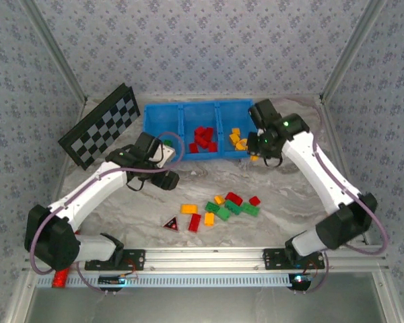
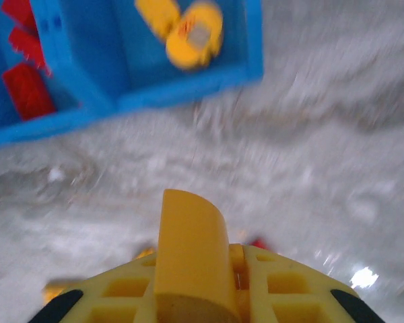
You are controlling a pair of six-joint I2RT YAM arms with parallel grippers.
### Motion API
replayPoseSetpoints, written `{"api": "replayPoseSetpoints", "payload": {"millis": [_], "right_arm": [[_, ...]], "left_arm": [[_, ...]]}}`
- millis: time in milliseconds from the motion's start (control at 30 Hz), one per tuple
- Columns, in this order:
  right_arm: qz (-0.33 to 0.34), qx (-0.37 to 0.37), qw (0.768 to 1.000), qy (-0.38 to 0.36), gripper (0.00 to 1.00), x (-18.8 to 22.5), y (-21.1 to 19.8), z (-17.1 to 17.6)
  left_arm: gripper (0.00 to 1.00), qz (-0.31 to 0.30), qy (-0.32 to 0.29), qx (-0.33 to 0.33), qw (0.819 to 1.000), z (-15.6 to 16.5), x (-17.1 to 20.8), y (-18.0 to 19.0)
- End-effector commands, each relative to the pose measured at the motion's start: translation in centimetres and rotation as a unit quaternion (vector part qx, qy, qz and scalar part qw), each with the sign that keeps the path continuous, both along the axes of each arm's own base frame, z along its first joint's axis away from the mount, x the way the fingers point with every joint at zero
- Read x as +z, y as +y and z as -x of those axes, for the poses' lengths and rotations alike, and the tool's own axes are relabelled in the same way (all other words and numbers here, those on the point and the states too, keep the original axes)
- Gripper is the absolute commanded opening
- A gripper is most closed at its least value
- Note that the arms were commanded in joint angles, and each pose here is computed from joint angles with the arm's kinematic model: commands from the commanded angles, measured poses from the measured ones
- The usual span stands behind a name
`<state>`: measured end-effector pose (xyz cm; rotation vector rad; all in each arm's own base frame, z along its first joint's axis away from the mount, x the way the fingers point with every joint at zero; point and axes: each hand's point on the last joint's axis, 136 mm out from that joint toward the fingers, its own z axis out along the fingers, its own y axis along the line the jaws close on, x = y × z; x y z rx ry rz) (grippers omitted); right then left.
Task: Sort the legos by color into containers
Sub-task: Place the lego in the container.
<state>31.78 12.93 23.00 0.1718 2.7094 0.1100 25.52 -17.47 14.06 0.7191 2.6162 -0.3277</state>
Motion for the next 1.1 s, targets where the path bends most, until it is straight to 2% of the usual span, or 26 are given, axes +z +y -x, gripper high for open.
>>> {"api": "replayPoseSetpoints", "payload": {"millis": [0, 100, 167, 300, 467, 600, 800, 1067], "right_arm": [[0.16, 0.097, 0.982, -0.042, 0.18, -0.4, -1.5, -5.5], [0.227, 0.132, 0.962, -0.069, 0.17, -0.7, -1.0, -10.5], [0.249, 0.158, 0.952, -0.088, 0.17, -1.7, 0.0, -13.5], [0.267, 0.185, 0.941, -0.101, 0.17, -4.4, 1.6, -19.0], [0.278, 0.201, 0.934, -0.1, 0.18, -7.8, 2.7, -23.4], [0.29, 0.2, 0.933, -0.074, 0.19, -10.6, 2.3, -25.0], [0.29, 0.195, 0.936, -0.051, 0.25, -13.1, 1.3, -25.3], [0.278, 0.195, 0.939, -0.048, 0.41, -12.6, 1.1, -25.1]], "left_arm": [[0.86, 0.005, -0.015, 0.003, 1.0, -0.1, 1.0, 0.5], [0.87, 0.007, -0.014, 0.009, 1.0, -0.1, 1.1, 0.8], [0.87, 0.007, -0.014, 0.01, 1.0, -0.1, 1.2, 0.9], [0.87, -0.001, -0.009, 0.014, 1.0, -0.1, 0.9, 1.2], [0.87, -0.009, 0.003, 0.02, 1.0, -0.7, 0.3, 1.4], [0.87, -0.019, 0.018, 0.022, 0.999, -1.1, 0.0, 1.5], [0.87, -0.021, 0.025, 0.027, 0.999, -1.4, -0.4, 1.7], [0.87, -0.018, 0.031, 0.027, 0.999, -1.5, -0.5, 1.5]]}}
